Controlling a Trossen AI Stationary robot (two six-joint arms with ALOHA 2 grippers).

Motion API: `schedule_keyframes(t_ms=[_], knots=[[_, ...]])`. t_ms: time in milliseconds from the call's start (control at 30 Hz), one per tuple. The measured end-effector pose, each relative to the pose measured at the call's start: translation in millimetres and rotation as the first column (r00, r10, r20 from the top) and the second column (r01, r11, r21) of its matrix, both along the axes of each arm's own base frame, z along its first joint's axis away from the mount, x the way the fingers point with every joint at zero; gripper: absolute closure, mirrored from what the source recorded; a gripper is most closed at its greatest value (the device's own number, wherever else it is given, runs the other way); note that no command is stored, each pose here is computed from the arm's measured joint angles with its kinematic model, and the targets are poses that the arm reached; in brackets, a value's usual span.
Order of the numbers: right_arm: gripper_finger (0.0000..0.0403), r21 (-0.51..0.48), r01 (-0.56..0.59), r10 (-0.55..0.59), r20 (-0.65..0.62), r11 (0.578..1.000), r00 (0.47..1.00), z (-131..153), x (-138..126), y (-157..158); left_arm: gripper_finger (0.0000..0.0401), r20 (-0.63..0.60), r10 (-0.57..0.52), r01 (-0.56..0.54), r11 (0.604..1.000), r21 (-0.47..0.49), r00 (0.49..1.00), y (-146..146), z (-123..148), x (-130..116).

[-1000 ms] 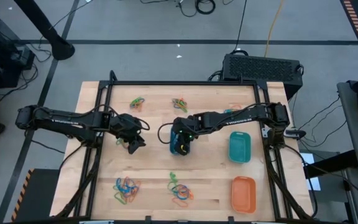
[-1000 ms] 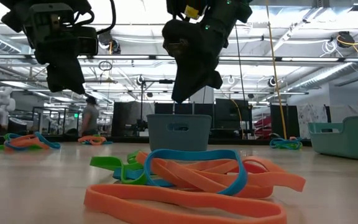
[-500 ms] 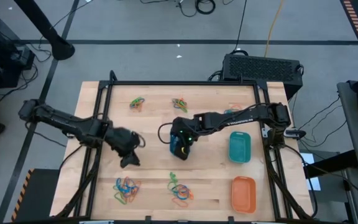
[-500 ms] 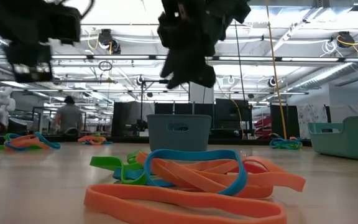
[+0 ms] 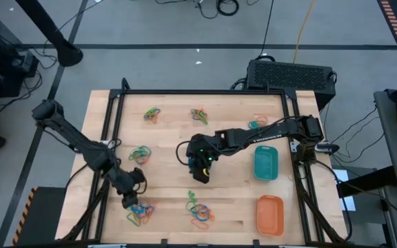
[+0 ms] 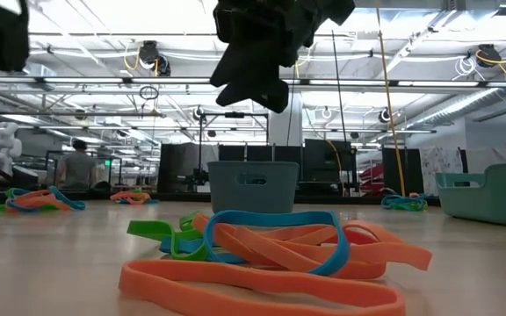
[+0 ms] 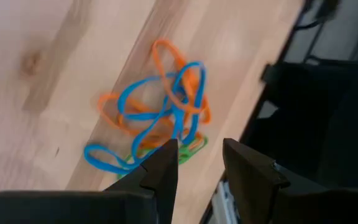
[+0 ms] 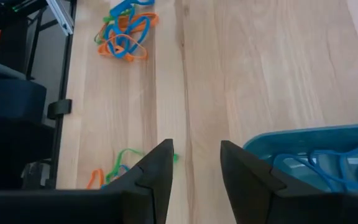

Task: Sort rubber bands into baskets
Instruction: Put the blue rubberband into the blue bin

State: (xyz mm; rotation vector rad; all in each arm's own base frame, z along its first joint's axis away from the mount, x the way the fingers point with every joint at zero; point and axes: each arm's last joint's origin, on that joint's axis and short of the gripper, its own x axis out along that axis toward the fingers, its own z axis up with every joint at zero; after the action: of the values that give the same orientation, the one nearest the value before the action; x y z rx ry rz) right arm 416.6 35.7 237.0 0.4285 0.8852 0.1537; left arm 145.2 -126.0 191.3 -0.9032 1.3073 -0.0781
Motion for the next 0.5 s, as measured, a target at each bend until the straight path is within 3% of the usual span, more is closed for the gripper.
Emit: schedule_keyframes(t_ms=[500], knots=[[0.0277,-0.044,-0.048,0.049,0.021,0.998,0.999,0,0,0,0.0267,-0.112,-0.044,0.057,0.992,0.114,0.993,-19,-42,15]])
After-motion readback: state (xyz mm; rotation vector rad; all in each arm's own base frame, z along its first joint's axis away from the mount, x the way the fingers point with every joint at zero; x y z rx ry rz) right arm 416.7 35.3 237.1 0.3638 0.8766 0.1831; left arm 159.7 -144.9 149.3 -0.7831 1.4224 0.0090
